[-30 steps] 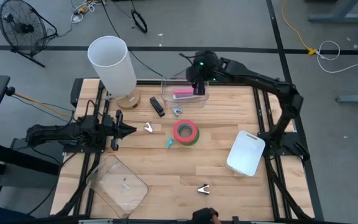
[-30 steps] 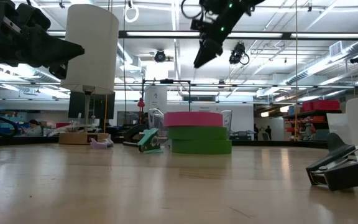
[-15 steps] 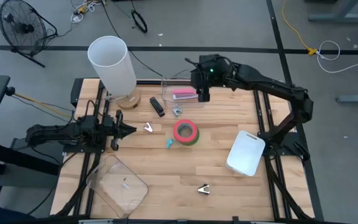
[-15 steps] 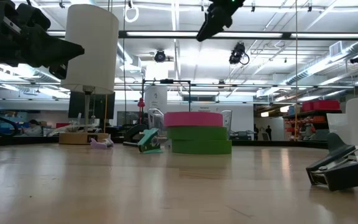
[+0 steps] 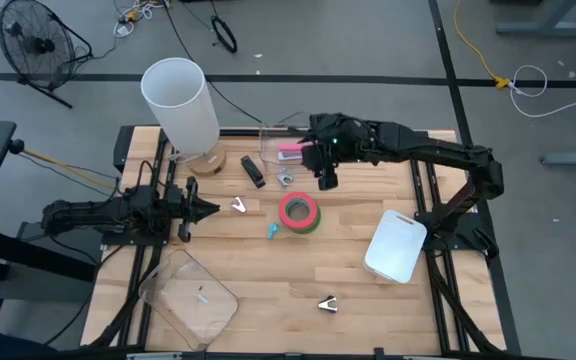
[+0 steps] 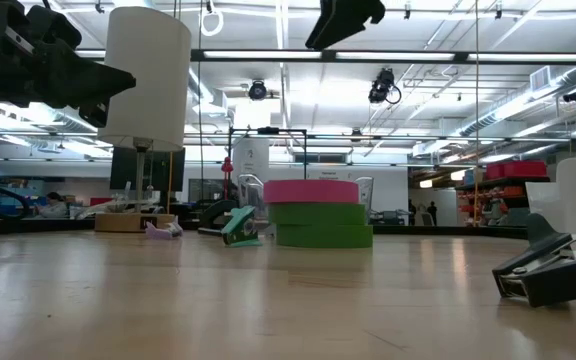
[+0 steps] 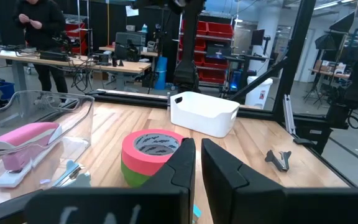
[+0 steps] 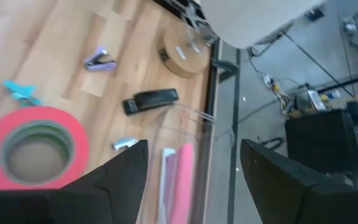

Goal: Pick and place Stapler, Stapler remover, tape
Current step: Put the gray staple remover into the white bin

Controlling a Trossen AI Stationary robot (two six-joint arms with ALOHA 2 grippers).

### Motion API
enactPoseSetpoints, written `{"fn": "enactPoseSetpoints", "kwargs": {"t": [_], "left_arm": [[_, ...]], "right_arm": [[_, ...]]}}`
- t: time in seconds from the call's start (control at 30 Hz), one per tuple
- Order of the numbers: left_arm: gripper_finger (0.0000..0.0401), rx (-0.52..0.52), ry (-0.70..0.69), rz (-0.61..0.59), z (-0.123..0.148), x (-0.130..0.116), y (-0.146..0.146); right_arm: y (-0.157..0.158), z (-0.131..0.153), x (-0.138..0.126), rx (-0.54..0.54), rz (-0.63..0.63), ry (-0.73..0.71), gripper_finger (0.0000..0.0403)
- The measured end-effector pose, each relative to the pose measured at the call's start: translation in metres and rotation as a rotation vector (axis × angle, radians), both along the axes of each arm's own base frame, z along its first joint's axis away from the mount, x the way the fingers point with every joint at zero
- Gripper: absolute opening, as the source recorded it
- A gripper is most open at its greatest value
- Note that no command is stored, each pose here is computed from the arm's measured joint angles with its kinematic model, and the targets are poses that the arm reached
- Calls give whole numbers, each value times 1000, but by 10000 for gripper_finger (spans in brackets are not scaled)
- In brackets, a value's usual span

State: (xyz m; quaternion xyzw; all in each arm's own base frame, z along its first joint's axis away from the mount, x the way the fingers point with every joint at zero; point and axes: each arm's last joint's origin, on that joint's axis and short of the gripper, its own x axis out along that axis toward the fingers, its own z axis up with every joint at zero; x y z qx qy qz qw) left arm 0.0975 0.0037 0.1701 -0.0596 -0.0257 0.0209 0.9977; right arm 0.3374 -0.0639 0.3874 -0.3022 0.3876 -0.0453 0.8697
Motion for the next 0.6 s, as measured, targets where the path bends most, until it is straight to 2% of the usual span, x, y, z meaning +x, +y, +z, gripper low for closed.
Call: {"fn": "enactPoseSetpoints", "kwargs": {"t": [0.4,0.6], "left_arm": [[30,0,1,0,0,0,0],[30,0,1,0,0,0,0]], "right_arm": [[31,-1,4,5,88,17,254],[42,-2,4,63,110,10,254]]}}
